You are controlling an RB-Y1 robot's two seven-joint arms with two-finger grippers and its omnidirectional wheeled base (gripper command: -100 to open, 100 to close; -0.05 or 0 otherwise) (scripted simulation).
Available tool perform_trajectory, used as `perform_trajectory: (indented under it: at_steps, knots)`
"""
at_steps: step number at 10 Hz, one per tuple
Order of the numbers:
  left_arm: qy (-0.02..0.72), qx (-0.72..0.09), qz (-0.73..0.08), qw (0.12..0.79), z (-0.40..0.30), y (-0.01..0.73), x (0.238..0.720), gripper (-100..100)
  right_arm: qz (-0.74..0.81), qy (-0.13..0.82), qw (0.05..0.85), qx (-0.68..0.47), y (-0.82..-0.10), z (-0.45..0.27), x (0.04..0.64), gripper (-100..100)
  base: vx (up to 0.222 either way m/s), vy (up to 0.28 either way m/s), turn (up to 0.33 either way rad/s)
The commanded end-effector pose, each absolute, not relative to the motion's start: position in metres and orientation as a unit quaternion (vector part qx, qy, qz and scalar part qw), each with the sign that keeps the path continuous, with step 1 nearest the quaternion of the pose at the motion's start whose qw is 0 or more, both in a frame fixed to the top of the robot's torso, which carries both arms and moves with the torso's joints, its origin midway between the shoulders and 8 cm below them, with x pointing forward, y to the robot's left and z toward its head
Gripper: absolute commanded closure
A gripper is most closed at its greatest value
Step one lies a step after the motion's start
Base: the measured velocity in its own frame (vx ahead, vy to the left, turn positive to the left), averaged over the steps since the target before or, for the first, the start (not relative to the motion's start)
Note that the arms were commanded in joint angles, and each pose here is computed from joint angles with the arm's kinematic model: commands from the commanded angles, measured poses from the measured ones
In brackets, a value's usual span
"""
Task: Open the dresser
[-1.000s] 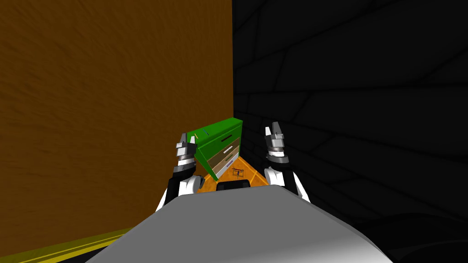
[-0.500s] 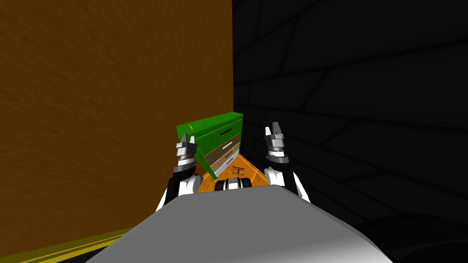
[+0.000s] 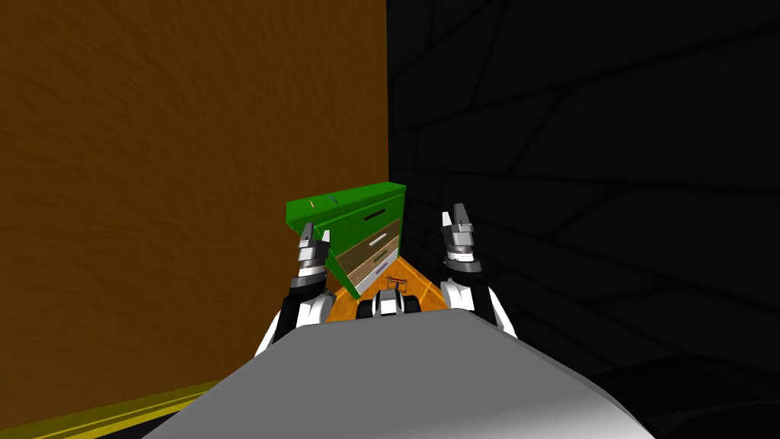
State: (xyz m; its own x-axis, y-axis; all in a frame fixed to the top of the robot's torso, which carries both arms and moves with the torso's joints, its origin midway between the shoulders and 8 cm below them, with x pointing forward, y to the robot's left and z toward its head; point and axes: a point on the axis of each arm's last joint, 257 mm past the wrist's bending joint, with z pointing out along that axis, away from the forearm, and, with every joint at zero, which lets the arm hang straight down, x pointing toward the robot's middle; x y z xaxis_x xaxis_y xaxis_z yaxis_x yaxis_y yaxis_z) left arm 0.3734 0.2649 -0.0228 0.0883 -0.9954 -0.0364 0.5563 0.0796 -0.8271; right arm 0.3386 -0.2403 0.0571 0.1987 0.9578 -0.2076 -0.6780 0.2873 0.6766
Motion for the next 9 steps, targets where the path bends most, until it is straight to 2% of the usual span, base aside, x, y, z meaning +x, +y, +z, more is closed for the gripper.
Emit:
perform_trajectory:
  at_steps: [1,9]
  knots:
    - [0.349,-0.329,-0.585,0.654,-0.040,0.266,0.379,-100,0.552,0.309,0.740,0.226,-0.240,0.057,0.339,0,0.043,-0.046,0.022]
    - [0.383,-0.343,-0.566,0.644,-0.104,0.283,0.396,-100,0.552,0.309,0.740,0.226,-0.240,0.057,0.339,0,0.047,-0.067,0.032]
